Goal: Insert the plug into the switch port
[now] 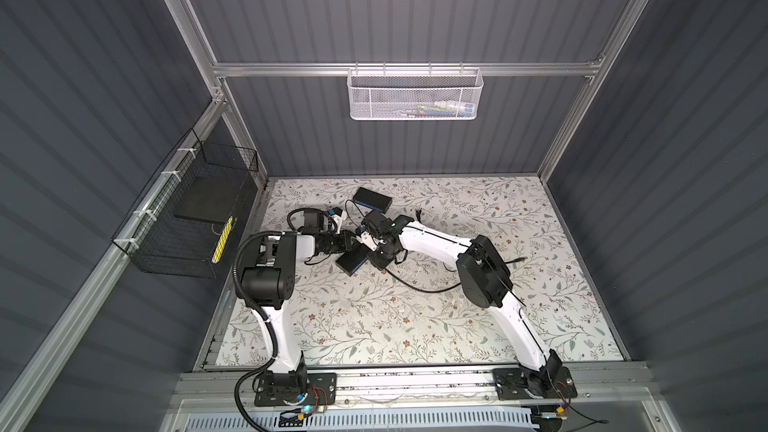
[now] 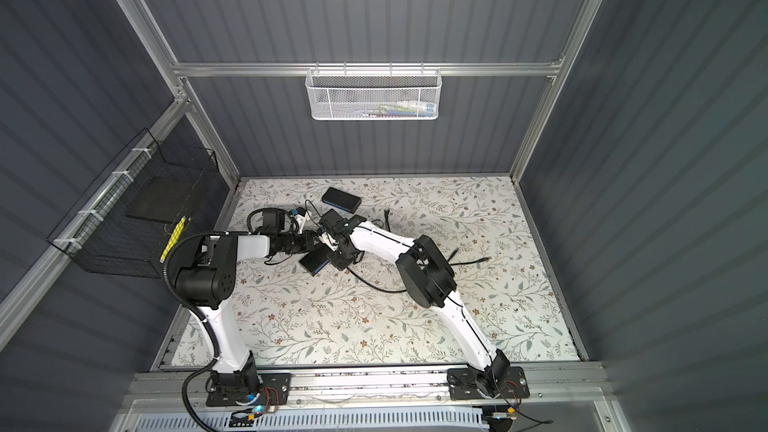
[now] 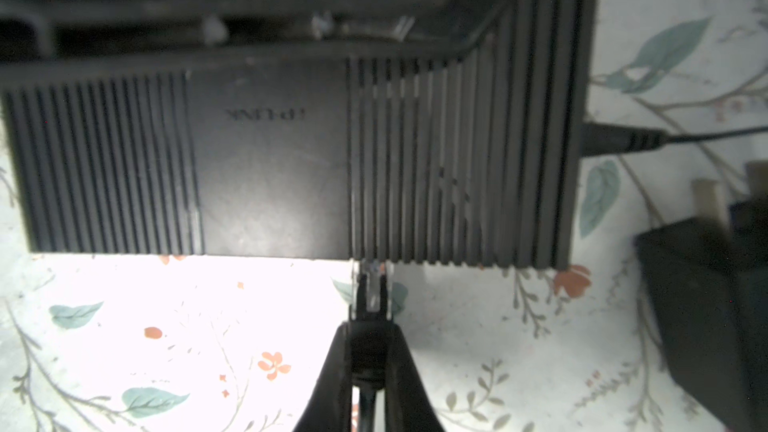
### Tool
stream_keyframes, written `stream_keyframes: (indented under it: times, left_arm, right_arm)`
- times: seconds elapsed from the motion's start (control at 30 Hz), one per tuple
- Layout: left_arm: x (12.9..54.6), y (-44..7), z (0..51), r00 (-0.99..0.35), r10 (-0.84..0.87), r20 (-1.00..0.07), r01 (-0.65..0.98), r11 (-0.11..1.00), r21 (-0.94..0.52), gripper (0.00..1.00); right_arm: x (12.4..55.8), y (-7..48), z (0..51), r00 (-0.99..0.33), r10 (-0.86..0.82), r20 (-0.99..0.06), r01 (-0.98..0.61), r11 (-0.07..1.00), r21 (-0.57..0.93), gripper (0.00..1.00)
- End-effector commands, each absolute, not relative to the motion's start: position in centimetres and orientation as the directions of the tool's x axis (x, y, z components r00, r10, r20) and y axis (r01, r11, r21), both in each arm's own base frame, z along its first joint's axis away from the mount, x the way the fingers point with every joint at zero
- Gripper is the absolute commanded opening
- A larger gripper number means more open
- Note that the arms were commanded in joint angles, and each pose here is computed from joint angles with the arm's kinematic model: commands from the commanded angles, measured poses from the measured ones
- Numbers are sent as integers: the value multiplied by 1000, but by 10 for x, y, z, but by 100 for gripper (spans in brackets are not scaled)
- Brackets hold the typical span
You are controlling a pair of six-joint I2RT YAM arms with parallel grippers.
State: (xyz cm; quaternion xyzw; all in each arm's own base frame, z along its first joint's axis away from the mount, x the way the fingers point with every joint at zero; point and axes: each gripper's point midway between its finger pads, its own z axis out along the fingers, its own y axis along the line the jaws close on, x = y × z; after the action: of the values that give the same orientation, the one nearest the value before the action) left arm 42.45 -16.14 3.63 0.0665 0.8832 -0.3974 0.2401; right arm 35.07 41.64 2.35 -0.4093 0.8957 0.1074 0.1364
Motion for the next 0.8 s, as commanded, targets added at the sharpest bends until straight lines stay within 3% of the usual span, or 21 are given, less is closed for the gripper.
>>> stream_keyframes:
  times: [0.0, 0.77]
  left_arm:
    - [363, -172, -13, -976, -29, -215, 136, 689, -711, 34]
    - [366, -171, -16, -976, -59, -210, 110, 701, -705, 34]
  right_arm:
    - [377, 434, 65, -602, -633, -487, -748, 660, 67, 0]
    - [374, 438, 64, -667, -578, -470, -684, 725, 81, 0]
